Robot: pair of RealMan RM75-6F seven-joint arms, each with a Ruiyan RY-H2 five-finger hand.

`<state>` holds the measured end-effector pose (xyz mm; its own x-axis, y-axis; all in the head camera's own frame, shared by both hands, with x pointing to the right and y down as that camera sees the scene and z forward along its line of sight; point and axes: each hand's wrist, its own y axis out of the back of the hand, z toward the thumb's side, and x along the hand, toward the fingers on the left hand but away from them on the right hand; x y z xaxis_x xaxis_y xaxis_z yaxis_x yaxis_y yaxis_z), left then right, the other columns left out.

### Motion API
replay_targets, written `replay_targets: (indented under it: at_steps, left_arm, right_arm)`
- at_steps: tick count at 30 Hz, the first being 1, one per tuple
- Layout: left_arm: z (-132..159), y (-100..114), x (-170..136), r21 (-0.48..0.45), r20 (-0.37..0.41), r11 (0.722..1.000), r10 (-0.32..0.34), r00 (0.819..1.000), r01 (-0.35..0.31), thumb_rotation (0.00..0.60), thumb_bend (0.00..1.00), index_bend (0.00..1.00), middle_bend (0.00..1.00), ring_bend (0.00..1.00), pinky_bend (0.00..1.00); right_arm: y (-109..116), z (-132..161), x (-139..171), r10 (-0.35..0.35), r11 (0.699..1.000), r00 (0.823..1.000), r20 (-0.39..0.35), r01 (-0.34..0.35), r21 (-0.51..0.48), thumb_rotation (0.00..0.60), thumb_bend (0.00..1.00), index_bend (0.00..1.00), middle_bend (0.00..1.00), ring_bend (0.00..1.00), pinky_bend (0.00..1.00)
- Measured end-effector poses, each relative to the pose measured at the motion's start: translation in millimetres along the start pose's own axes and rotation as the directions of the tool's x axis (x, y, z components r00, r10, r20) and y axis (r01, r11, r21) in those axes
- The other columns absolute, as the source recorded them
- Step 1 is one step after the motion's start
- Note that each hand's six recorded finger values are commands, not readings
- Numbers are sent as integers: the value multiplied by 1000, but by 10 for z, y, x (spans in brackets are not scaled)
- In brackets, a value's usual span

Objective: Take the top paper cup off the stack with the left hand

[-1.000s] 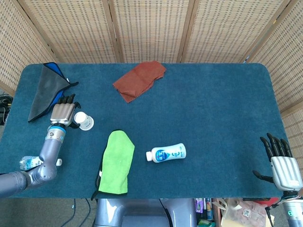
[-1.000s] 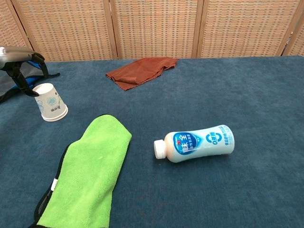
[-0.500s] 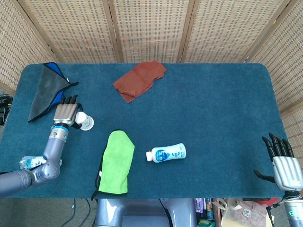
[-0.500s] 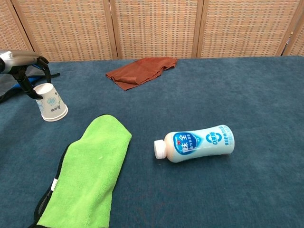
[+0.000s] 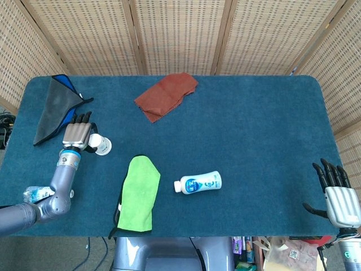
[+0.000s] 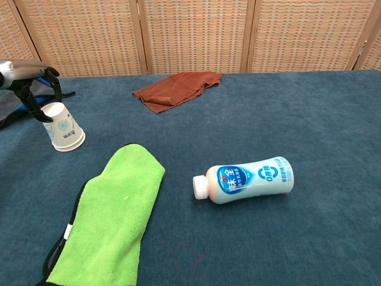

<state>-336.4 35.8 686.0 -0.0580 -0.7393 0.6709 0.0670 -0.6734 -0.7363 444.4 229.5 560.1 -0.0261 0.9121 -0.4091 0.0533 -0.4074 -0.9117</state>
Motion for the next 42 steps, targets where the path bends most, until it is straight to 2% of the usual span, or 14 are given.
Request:
replay_targets:
  at_steps: [11,16,21,26,35,42]
  left_arm:
    - [-2,262,-110,-50,20,999,16,1000,-15,600,240,447,0,0,0]
    - [-42,513,-230,-46,34,998,42,999,-40,600,240,447,0,0,0]
    - [-201,837,-376,-25,21,997,71,997,-71,600,239,447,0,0,0]
    - [-482,1049,-516,11,-20,996,90,996,-90,600,240,447,0,0,0]
    - [-922,943,-626,5,-67,998,70,995,-70,600,239,447,0,0,0]
    - [-1202,664,-597,-7,-87,999,38,995,-39,600,240,447,0,0,0]
  right_arm:
    - [14,-24,-5,-5,1000,1000,7,5,-4,600,116,0,0,0,0]
    - [6,-18,-4,-3,1000,1000,6,3,-2,600,116,0,0,0,0]
    - [15,-17,-1,-8,1000,1000,6,8,-3,600,116,0,0,0,0]
    - [15,-14,-8,-9,1000,1000,6,9,2,600,116,0,0,0,0]
    - [4,8,-8,-8,1000,1000,5,8,11,600,115,0,0,0,0]
    - [-7,27,-1,-5,1000,1000,3,5,16,600,116,0,0,0,0]
